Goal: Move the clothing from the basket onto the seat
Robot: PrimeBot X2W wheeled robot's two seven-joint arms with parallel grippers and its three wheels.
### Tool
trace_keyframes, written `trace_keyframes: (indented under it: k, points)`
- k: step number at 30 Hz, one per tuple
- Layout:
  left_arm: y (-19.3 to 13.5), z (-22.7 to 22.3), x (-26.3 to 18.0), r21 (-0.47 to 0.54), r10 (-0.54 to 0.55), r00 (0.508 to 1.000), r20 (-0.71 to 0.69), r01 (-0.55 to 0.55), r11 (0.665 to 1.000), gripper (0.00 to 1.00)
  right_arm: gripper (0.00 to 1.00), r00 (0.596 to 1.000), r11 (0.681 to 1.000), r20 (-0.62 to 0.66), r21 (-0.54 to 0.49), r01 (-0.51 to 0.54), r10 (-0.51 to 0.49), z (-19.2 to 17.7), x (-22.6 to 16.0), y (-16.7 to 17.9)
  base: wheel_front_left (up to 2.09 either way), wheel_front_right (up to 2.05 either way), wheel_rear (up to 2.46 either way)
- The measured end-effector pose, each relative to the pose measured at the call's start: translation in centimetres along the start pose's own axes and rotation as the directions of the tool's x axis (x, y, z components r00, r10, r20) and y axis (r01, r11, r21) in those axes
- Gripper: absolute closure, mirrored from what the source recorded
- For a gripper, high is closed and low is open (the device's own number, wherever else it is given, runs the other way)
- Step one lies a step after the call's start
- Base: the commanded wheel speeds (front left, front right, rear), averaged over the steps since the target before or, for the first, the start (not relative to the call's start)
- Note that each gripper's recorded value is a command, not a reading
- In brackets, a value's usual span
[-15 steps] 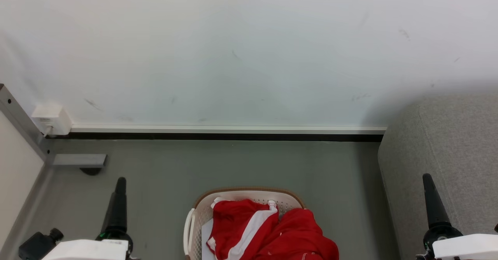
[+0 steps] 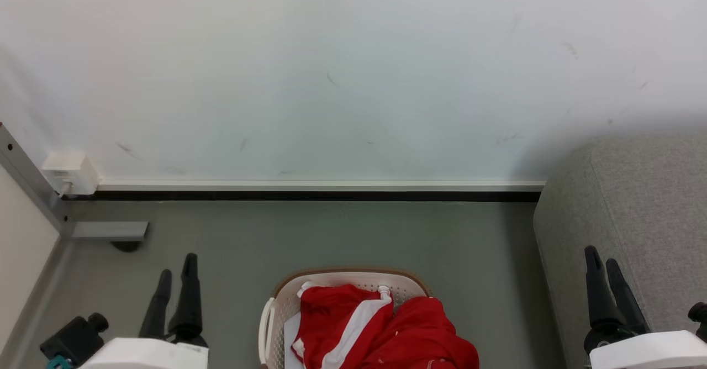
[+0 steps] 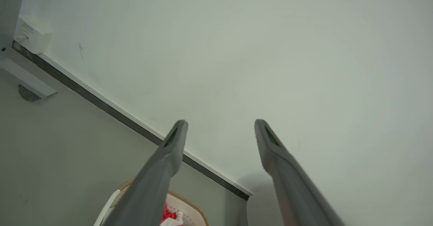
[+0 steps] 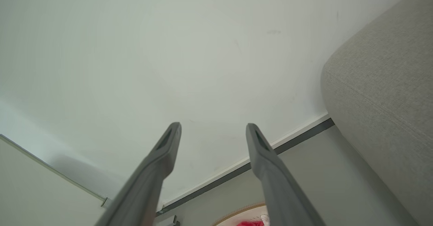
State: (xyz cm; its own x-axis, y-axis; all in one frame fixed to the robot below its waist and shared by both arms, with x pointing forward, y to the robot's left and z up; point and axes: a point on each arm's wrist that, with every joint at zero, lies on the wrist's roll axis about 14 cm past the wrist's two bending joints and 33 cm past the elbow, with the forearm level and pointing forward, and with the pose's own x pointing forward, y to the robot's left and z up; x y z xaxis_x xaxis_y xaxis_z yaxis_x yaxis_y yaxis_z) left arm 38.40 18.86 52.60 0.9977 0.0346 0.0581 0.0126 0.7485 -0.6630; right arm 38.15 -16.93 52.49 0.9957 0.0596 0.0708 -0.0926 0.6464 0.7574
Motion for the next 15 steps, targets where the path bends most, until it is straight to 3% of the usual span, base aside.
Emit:
trace_keyframes:
  k: [15]
  points:
    - [-0.28, -0.54, -0.24, 0.255, -0.004, 1.0, -0.008, 0.006, 0.967, 0.0, 0.0, 0.999, 0.965, -0.021, -0.255, -0.053, 0.049, -0.35, -0.19, 0.82, 0.0, 0.0, 0.0]
